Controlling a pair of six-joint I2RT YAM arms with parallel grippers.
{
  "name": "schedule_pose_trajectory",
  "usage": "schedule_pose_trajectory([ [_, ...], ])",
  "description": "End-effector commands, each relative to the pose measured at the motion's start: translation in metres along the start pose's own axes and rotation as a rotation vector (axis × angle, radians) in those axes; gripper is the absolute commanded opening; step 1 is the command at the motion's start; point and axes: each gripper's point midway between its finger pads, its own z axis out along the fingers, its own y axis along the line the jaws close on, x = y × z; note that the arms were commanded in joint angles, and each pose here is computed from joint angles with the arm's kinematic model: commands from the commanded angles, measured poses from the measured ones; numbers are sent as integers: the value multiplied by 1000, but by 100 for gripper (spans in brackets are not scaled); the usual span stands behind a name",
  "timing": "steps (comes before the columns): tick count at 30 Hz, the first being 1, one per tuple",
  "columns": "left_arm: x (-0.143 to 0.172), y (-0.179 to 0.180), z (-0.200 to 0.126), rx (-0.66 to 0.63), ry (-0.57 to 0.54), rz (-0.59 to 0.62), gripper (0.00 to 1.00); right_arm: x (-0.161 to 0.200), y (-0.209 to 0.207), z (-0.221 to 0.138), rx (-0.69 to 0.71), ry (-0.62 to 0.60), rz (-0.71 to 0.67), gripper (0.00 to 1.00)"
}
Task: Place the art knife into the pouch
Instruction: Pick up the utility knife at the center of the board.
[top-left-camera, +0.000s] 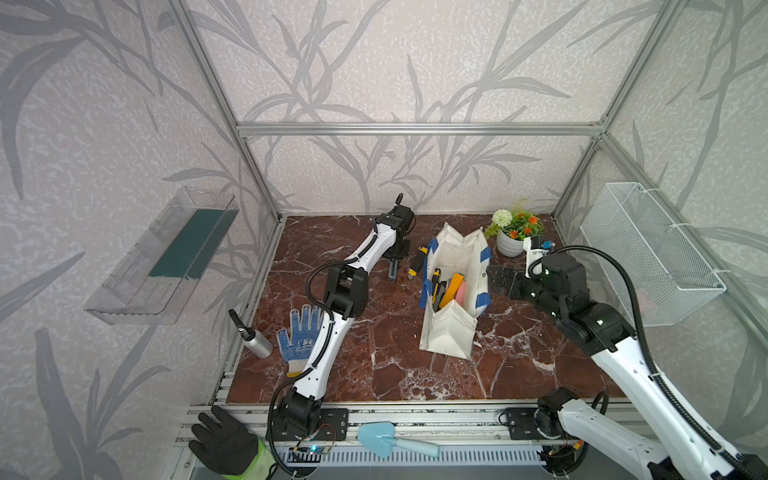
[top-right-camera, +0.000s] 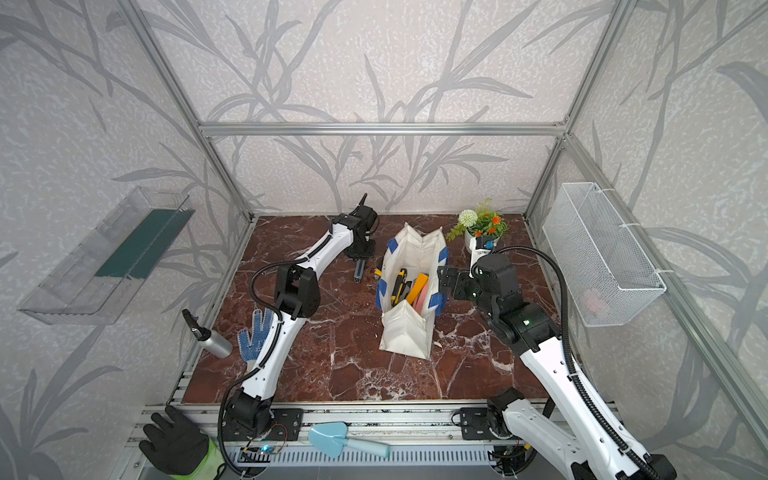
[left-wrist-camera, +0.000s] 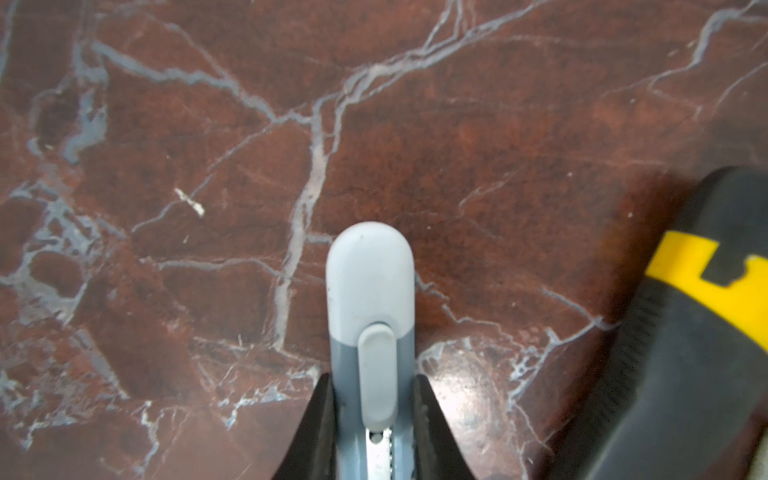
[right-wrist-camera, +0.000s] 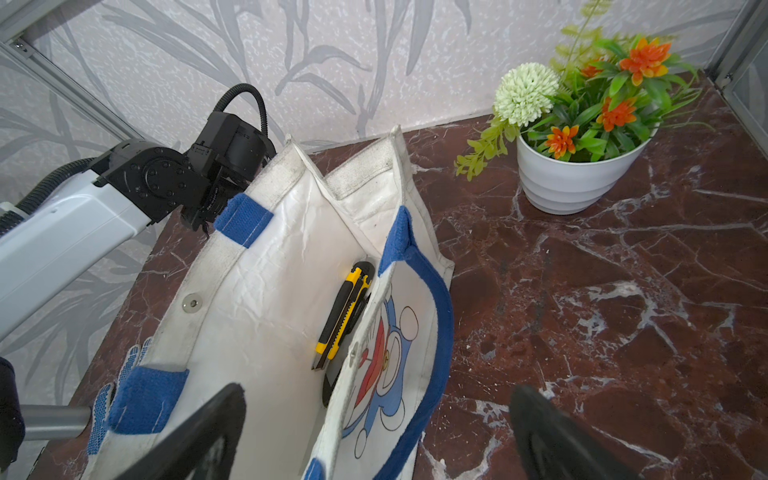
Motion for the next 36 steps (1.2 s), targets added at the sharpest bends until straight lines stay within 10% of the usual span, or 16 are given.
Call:
schedule_pose_trajectory([
  [1,40,12,6,-59,139,24,19,-1,-4,-5,13,-14,6,99],
  [13,9,5,-53,29,3,-17,21,-1,-3,-2,8,-10,35,99],
  [36,7,4,-54,45,10,-16,21,3,-8,-2,31,2,44,99],
])
